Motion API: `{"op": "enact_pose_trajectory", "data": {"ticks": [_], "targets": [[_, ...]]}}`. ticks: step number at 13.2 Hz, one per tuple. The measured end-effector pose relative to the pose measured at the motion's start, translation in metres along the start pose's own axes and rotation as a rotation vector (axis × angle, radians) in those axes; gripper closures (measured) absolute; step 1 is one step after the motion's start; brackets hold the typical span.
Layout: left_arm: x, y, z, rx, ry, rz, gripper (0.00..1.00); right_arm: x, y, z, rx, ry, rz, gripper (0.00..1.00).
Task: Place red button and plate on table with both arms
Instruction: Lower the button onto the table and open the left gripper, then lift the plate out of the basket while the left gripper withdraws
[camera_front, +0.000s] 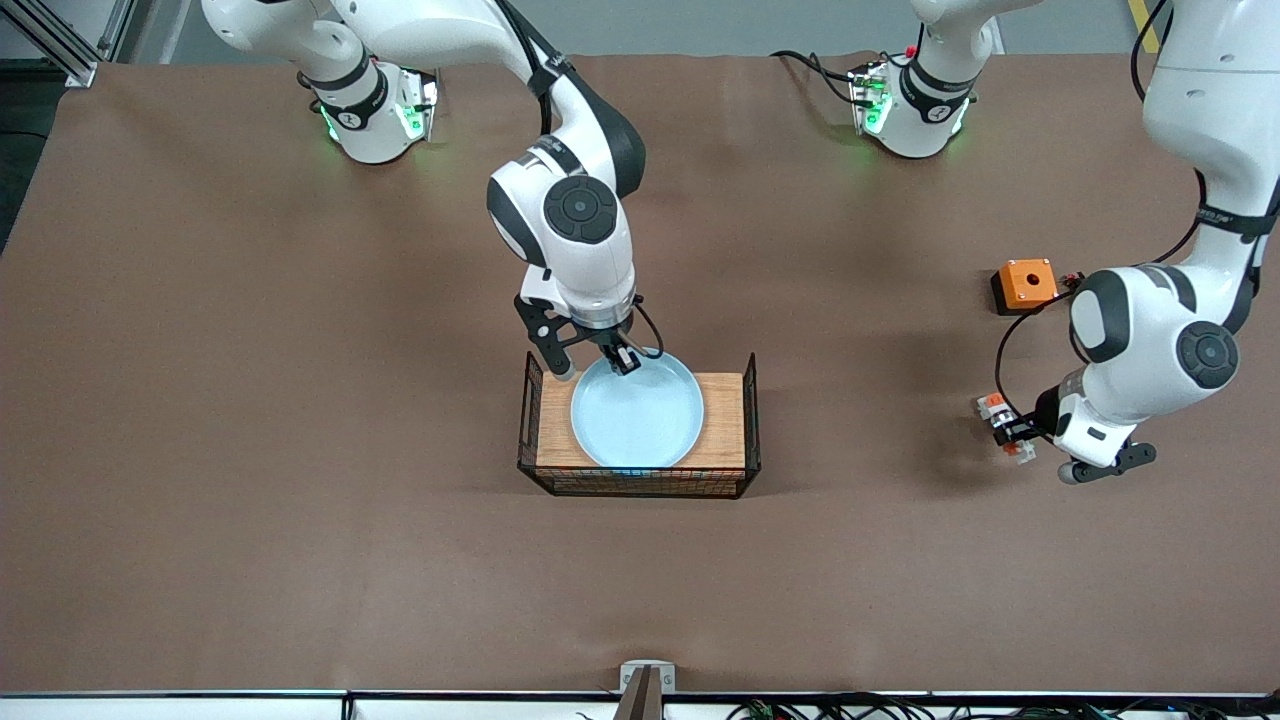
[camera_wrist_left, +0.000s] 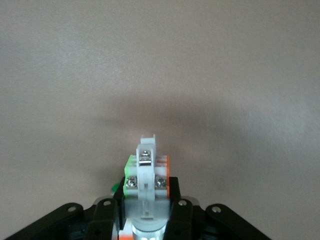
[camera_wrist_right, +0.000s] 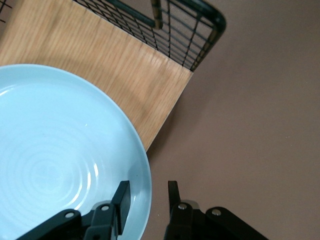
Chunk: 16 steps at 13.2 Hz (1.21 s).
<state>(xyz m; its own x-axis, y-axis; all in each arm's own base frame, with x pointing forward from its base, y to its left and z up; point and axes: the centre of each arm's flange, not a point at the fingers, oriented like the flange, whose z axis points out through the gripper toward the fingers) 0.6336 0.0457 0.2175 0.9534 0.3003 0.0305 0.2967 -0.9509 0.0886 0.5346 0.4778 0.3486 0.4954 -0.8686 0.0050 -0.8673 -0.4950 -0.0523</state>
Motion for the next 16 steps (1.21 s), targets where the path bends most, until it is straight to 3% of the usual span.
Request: {"op": "enact_pose_trajectory", "data": {"ticks": [3, 5, 6, 7, 9, 10, 15, 16], "targets": [[0.001, 0.004, 0.026, -0.025, 0.039, -0.050, 0.66, 0.000, 0.000, 0.002, -0.002, 0.001, 0.000, 0.65], [0.001, 0.014, 0.033, -0.037, 0.055, -0.072, 0.66, -0.001, 0.000, 0.001, 0.000, 0.000, -0.001, 0.78], [0.001, 0.021, 0.034, -0.042, 0.059, -0.084, 0.66, -0.001, -0.001, 0.000, 0.002, 0.000, -0.001, 0.78], [0.002, 0.029, 0.035, -0.045, 0.062, -0.093, 0.66, -0.001, -0.001, -0.001, 0.004, -0.001, -0.002, 0.88], [0.003, 0.042, 0.035, -0.051, 0.066, -0.094, 0.66, -0.002, -0.002, -0.003, 0.007, -0.001, -0.002, 0.90], [0.004, 0.045, 0.035, -0.053, 0.068, -0.091, 0.59, -0.002, -0.003, -0.005, 0.014, -0.003, -0.002, 0.95], [0.015, 0.046, 0.009, -0.044, 0.073, -0.092, 0.06, -0.007, -0.007, -0.016, 0.035, -0.008, -0.008, 0.97], [0.018, 0.048, -0.012, -0.037, 0.073, -0.087, 0.00, -0.008, -0.008, -0.020, 0.041, -0.009, -0.009, 0.97]]}}
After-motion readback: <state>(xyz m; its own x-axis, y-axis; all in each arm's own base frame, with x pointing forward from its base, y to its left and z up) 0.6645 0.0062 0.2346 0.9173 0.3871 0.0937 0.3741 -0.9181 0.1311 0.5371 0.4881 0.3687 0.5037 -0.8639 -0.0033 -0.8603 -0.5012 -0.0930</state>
